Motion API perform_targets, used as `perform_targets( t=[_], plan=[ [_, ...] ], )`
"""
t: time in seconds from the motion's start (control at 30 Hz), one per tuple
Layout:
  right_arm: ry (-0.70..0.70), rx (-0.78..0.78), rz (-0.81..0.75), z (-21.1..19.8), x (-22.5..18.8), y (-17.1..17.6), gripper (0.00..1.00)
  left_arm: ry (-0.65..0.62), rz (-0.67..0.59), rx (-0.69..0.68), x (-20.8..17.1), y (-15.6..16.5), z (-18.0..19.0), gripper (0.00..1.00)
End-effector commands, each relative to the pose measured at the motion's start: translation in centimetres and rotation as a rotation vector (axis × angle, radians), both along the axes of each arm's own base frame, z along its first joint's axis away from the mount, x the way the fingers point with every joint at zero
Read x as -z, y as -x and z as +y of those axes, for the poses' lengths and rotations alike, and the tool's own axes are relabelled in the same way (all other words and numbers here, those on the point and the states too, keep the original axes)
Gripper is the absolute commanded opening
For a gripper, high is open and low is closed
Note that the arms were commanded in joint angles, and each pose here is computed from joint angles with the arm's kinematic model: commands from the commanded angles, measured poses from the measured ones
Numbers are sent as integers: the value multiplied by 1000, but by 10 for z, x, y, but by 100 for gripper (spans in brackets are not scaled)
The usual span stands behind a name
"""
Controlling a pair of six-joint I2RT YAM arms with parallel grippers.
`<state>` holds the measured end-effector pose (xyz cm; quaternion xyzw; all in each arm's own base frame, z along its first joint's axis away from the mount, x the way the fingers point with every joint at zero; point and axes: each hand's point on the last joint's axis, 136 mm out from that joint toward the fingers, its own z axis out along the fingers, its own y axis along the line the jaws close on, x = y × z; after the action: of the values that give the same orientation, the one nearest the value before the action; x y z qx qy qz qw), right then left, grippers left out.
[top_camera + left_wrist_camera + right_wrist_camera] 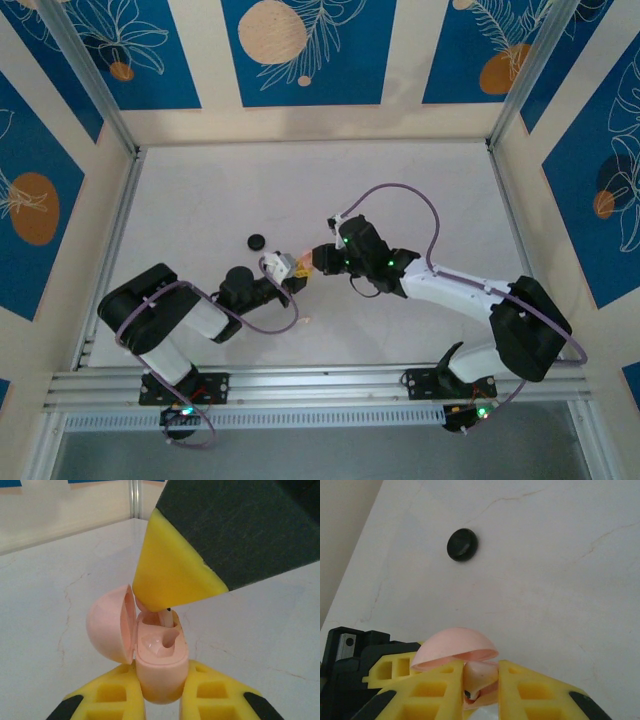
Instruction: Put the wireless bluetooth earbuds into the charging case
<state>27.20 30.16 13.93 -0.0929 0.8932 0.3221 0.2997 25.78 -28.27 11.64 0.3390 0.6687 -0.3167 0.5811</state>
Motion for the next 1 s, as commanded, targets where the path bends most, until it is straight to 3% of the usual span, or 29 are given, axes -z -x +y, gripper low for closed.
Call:
perform_targets(
  t=[0.0,0.13,0.5,0.7,0.97],
  plan=[
    [28,-33,53,5,9,8,23,57,-84,35,-28,6,-5,9],
    [25,-23,42,4,5,7,31,47,-84,31,-27,5,-4,10],
    [-11,-9,-31,-9,-28,10,42,34,-80,29,-25,6,-4,9],
    [-93,-36,-68,-14,-52,14,42,29,-83,37,-24,8,-3,10],
    [-152,-105,0,-18,-54,12,32,5,-110,103,-23,19,-7,9]
  ],
)
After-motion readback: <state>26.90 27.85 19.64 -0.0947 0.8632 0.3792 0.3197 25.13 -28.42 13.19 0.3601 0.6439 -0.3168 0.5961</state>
